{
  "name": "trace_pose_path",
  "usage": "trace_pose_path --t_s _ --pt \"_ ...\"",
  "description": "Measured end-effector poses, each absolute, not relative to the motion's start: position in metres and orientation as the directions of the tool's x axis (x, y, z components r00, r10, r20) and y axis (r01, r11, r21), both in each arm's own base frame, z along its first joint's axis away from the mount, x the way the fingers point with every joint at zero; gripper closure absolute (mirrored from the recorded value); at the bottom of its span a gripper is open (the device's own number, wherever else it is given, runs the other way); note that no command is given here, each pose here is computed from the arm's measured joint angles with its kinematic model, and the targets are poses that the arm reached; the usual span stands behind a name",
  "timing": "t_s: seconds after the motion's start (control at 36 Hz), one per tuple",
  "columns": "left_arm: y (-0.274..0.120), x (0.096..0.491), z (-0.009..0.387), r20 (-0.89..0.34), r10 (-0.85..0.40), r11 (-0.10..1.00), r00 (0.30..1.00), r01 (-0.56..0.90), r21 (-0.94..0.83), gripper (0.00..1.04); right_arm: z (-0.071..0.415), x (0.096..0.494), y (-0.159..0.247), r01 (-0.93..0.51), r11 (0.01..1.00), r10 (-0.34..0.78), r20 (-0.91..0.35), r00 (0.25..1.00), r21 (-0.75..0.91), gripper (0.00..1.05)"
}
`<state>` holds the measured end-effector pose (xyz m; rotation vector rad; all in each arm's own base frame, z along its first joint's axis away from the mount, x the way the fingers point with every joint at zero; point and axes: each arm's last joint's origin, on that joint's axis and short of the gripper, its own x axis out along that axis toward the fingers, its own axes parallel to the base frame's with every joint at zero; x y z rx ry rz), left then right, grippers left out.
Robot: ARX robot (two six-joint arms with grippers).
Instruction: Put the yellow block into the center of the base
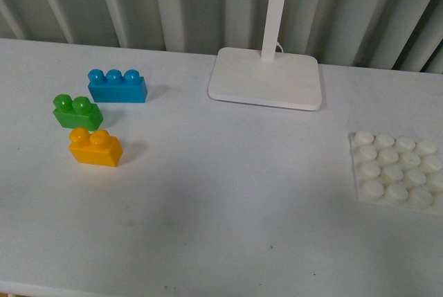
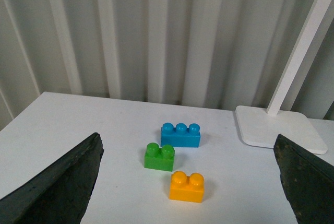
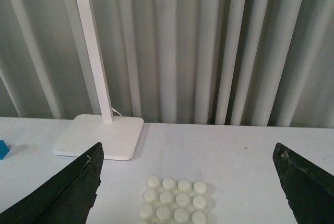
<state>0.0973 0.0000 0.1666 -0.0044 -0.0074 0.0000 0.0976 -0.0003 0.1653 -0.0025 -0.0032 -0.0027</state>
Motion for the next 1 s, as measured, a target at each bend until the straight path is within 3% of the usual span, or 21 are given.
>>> trace_pose_path --t_s 0.81,0.89,1.0 --pt "0.0 0.097 0.167 0.007 0.0 1.0 1.0 0.0 -0.004 0.06 0.165 0.098 0.0 0.003 1.0 -0.003 0.002 1.0 -0.002 0.09" --pt "0.0 0.097 0.167 0.007 0.0 1.0 1.0 0.0 -0.004 0.06 0.168 0.101 -0.005 0.05 0.998 -0.036 -0.272 0.962 0.045 0.09" --pt "0.0 0.097 0.167 0.008 0.0 1.0 1.0 0.0 -0.004 0.06 0.171 0.118 -0.018 0.092 0.992 -0.05 -0.409 0.911 0.085 0.09"
